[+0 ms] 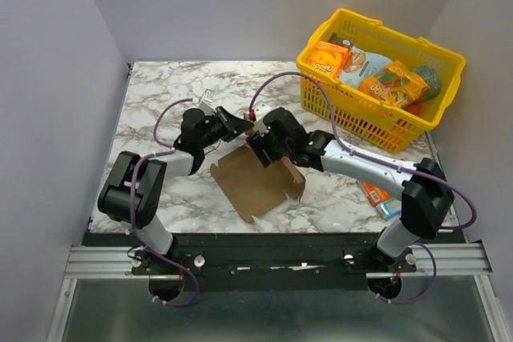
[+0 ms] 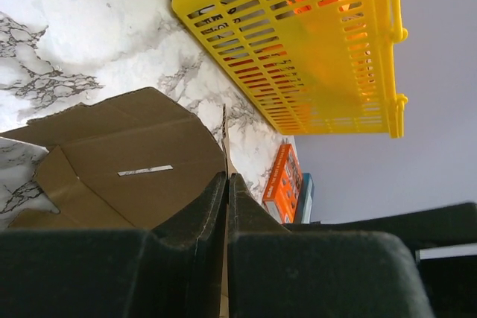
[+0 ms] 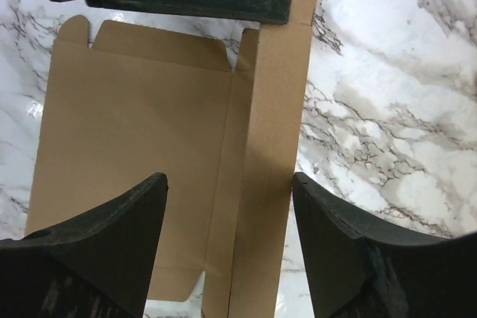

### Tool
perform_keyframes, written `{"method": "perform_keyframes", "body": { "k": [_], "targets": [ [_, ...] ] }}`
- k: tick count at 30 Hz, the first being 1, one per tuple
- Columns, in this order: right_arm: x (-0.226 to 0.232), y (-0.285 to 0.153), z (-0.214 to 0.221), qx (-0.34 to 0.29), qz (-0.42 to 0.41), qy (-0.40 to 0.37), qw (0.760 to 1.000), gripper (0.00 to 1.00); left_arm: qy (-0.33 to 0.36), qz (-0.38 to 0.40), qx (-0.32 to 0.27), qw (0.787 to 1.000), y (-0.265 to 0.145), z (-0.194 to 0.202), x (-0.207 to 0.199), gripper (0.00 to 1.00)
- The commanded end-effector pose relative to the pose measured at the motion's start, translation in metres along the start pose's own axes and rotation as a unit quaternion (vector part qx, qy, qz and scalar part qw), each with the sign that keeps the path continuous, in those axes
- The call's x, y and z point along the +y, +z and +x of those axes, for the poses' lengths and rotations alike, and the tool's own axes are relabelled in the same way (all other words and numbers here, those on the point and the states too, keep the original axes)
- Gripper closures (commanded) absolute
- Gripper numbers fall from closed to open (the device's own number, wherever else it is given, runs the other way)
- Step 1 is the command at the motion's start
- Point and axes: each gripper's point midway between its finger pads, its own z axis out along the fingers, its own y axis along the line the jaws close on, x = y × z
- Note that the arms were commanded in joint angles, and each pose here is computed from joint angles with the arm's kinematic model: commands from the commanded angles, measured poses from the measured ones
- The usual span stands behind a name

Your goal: Fold the paper box

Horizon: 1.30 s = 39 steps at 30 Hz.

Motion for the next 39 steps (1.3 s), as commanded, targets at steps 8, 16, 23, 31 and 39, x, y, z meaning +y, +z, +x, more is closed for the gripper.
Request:
{"method": "perform_keyframes", "body": {
  "k": [8, 16, 23, 31, 39],
  "targets": [
    [-0.007, -0.015, 0.017, 0.051, -0.103, 0.144, 0.983, 0.2, 0.013, -0.022, 0.013, 1.0, -0.003, 0.012, 0.018, 0.89],
    [0.003, -0.008, 0.017, 0.057, -0.139, 0.148, 0.977, 0.23, 0.017, -0.014, 0.016, 1.0, -0.004, 0.013, 0.014, 0.89],
    [0.004, 0.003, 0.023, 0.071, -0.144, 0.146, 0.976, 0.45, 0.035, 0.005, 0.015, 0.999, -0.01, 0.014, 0.004, 0.85],
    [0.001, 0.0, 0.028, 0.068, -0.15, 0.087, 0.982, 0.58, 0.076, 0.02, 0.007, 0.997, -0.02, 0.003, -0.016, 0.32],
    [-0.014, -0.006, 0.043, 0.077, -0.127, 0.019, 0.989, 0.6, 0.194, -0.078, -0.034, 0.977, -0.057, -0.028, -0.024, 0.23]
  ]
}}
